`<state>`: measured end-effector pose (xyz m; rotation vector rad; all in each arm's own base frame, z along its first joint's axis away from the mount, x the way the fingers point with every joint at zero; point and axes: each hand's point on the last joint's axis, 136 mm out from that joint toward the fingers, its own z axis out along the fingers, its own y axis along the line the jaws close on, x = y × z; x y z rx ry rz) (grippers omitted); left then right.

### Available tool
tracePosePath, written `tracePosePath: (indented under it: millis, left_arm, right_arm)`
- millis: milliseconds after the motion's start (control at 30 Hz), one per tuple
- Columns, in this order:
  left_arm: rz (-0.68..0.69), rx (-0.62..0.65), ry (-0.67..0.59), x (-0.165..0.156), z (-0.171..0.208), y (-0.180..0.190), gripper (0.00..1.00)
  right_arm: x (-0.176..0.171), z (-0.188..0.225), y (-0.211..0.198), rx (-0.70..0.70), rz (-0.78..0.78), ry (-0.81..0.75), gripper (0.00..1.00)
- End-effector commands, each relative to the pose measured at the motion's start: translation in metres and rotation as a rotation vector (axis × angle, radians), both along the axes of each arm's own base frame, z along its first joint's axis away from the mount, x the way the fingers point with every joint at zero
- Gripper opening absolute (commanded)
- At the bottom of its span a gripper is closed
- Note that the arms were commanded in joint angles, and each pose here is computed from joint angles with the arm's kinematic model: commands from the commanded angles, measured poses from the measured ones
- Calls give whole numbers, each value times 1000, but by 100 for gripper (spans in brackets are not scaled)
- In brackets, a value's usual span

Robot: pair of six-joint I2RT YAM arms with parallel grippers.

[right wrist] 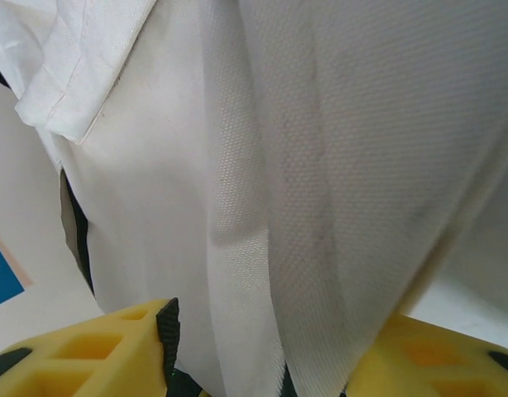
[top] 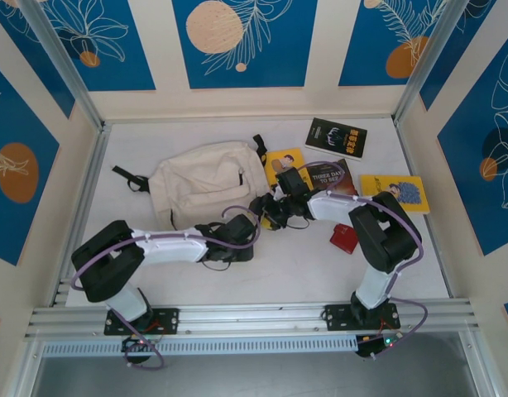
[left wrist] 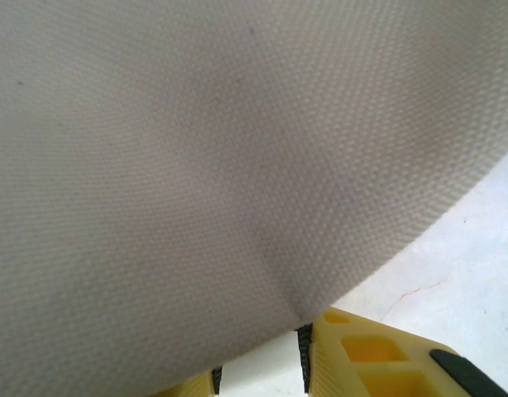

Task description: Pack the student bag

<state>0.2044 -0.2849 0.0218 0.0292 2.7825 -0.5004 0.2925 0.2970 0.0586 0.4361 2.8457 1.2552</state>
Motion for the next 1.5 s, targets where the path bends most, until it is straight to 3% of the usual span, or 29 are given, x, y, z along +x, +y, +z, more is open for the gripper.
tracePosePath:
  millis: [0,533,1000,1200,1467]
  left_arm:
    - [74,-15,-64,17,0,8,31]
    - [156,-39,-191,33,23,22,35]
    - [213,25,-193,38,10,33,23]
    - [233,38,-230,44,12,37,19]
    - [230,16,-259,45,10,37,29]
  right_arm:
    - [-2,12,18,67,37,8,51]
    - [-4,7,17,28,20,15,42]
    - [-6,1,20,18,26,31,35]
    - [-7,-1,25,19,35,37,26]
    - [-4,20,45,141,77,3,17]
